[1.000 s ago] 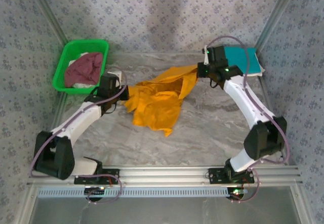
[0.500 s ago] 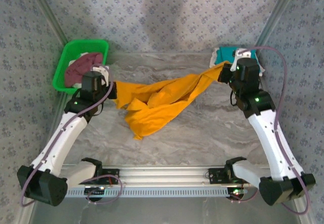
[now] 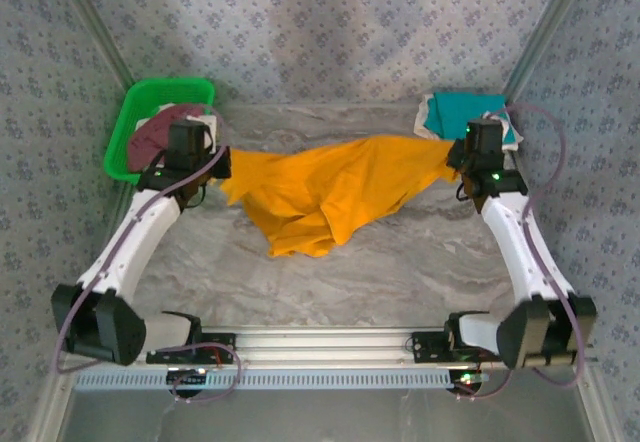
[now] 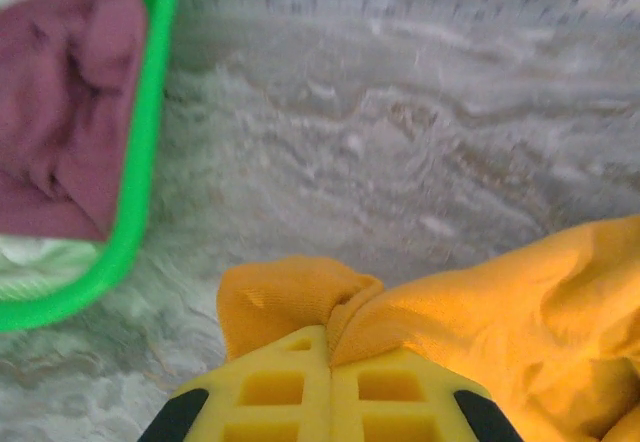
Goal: Fold and stack the t-shirts
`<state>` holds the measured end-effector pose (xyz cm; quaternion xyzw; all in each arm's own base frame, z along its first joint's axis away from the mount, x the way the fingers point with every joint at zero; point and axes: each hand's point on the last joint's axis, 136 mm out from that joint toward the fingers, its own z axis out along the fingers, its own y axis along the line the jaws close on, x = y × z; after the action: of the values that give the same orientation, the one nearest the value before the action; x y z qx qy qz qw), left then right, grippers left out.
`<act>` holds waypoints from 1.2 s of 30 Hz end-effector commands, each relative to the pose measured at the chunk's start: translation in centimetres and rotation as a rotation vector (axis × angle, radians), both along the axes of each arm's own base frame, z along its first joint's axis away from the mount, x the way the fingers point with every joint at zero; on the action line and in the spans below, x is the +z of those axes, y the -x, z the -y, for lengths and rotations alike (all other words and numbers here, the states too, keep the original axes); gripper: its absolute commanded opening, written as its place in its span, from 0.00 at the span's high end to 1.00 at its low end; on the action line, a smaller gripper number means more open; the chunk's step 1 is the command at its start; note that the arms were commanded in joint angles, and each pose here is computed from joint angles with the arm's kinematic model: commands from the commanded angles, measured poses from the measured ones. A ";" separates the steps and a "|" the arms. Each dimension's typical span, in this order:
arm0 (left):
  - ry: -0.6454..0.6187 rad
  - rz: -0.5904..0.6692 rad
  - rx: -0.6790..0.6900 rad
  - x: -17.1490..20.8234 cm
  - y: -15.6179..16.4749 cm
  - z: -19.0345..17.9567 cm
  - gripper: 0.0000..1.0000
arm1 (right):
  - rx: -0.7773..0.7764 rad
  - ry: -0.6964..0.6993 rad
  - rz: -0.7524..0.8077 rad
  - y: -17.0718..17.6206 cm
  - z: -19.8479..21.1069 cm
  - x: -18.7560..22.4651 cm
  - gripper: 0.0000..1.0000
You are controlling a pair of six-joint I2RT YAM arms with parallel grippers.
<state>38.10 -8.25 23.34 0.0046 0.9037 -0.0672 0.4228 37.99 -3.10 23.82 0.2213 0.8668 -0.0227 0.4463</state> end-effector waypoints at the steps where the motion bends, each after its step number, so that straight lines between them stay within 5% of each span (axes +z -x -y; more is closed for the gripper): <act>1: 0.050 -0.075 0.001 -3.3 0.0 0.6 1.00 | -0.084 -0.056 -0.084 0.7 1.5 -3.3 0.62; 4: 0.056 -0.117 0.003 -5.2 0.2 0.8 1.00 | 0.037 -0.042 -0.068 -0.4 -0.8 -3.3 0.46; 7: 0.054 -0.112 0.010 -5.6 0.1 0.7 1.00 | 0.344 0.017 -0.070 -1.1 -8.9 -2.9 0.31; 13: 0.037 -0.129 0.039 -6.0 -0.3 -0.1 1.00 | 0.825 0.001 -0.300 3.5 -23.7 -9.1 0.31; 20: 0.053 -0.164 0.103 -8.2 0.1 -2.0 1.00 | 0.896 0.055 -0.506 7.4 -26.1 -15.4 0.31; 22: 0.046 -0.171 0.116 -8.5 0.2 -2.4 0.66 | 0.906 0.037 -0.521 7.7 -26.4 -16.5 0.30; 23: 0.046 -0.174 0.110 -8.5 0.3 -2.3 0.60 | 0.908 0.031 -0.536 7.7 -26.5 -17.0 0.30; 25: 0.058 -0.170 0.101 -8.2 0.6 -2.1 0.46 | 0.915 0.031 -0.582 8.0 -26.8 -18.3 0.31; 31: 0.106 -0.226 0.090 -9.1 3.0 -1.3 0.46 | 0.928 0.001 -0.649 9.0 -27.1 -20.9 0.38; 36: 0.193 -0.369 -0.025 -13.6 4.7 3.3 0.53 | 0.912 -0.025 -0.619 8.3 -26.9 -20.9 0.72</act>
<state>34.90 -8.73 12.34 -0.0502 0.9461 -0.1146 0.2987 29.46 23.68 2.86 -0.1929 0.9667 0.1066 0.1302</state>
